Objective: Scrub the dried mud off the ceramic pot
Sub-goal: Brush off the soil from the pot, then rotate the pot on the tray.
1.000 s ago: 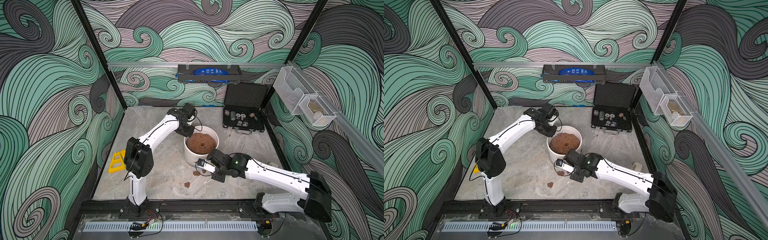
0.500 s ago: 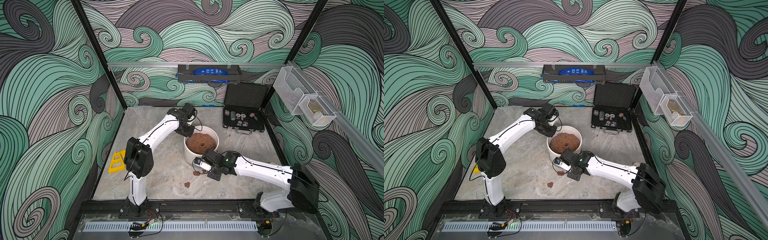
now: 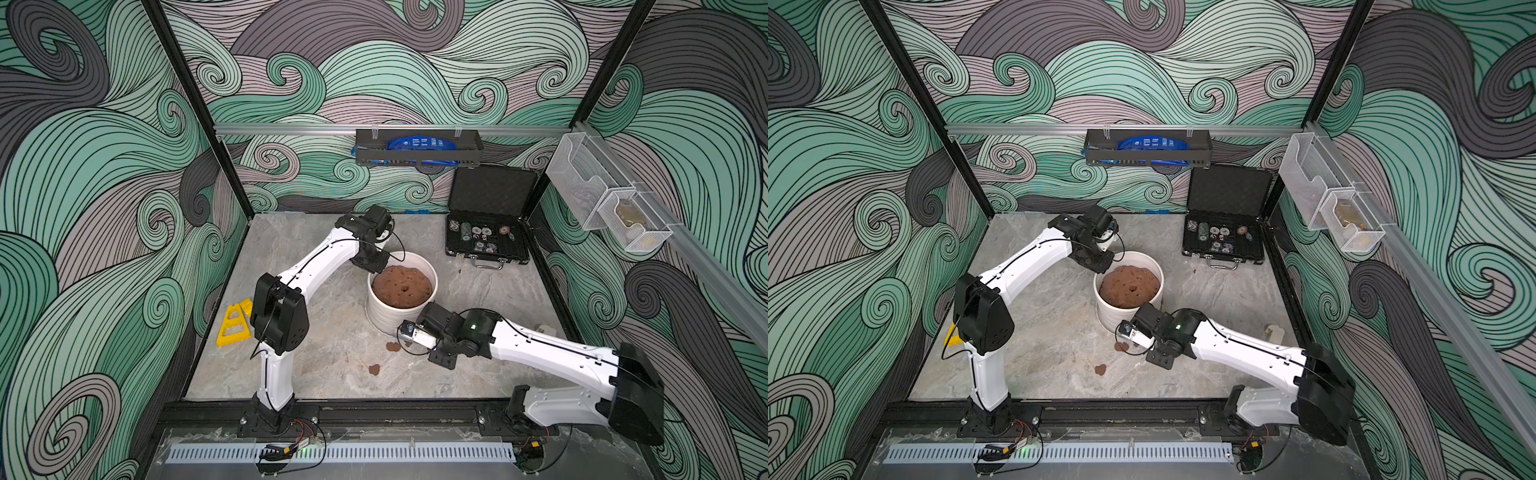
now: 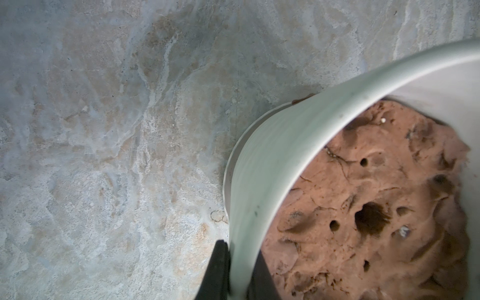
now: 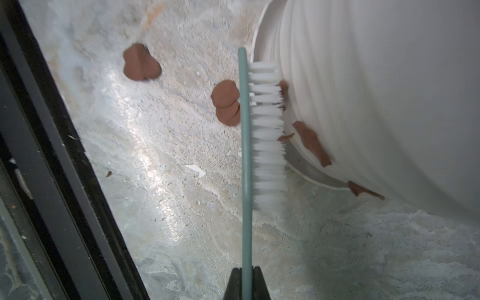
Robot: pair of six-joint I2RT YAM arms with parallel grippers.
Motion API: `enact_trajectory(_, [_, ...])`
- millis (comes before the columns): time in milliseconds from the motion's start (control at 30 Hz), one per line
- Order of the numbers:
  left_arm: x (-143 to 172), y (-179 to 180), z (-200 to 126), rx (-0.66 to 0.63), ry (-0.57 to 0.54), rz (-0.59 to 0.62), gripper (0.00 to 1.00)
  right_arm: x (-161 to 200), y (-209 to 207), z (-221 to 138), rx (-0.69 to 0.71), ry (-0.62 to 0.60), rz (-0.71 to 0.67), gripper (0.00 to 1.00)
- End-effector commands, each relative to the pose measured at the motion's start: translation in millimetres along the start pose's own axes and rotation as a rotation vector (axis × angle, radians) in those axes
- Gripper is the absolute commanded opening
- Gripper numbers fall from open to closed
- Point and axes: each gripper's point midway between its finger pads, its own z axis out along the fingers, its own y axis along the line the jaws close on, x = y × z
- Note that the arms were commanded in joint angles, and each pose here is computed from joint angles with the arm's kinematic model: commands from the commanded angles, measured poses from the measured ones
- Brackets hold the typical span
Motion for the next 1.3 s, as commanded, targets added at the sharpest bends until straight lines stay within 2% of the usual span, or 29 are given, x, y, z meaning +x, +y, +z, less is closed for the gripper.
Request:
enact_trajectory(0, [-13, -11, 19, 0.091, -0.015, 0.037, 0.04, -9, 2, -12, -0.030, -0.050, -0.030, 0.00])
enact_trajectory(200, [-24, -6, 11, 0.126, -0.058, 0.076, 0.04, -15, -11, -29, 0.001, -0.114, -0.026, 0.00])
enact_trajectory(433, [-32, -7, 5, 0.175, -0.090, 0.112, 0.03, -2, -34, -15, 0.089, -0.037, 0.000, 0.00])
enact_trajectory(567, [-29, -8, 9, 0.186, -0.076, 0.125, 0.03, -6, -39, -3, 0.107, -0.035, 0.008, 0.00])
enact_trajectory(767, [-25, -11, 13, 0.206, -0.058, 0.142, 0.01, 6, -53, 8, 0.162, 0.031, 0.052, 0.00])
enact_trajectory(1033, [-26, -14, 16, 0.227, -0.057, 0.143, 0.01, 37, -37, 18, 0.124, 0.118, 0.052, 0.00])
enact_trajectory(1267, [-27, -20, 14, 0.262, -0.064, 0.142, 0.01, 43, -16, 11, 0.077, 0.144, -0.002, 0.00])
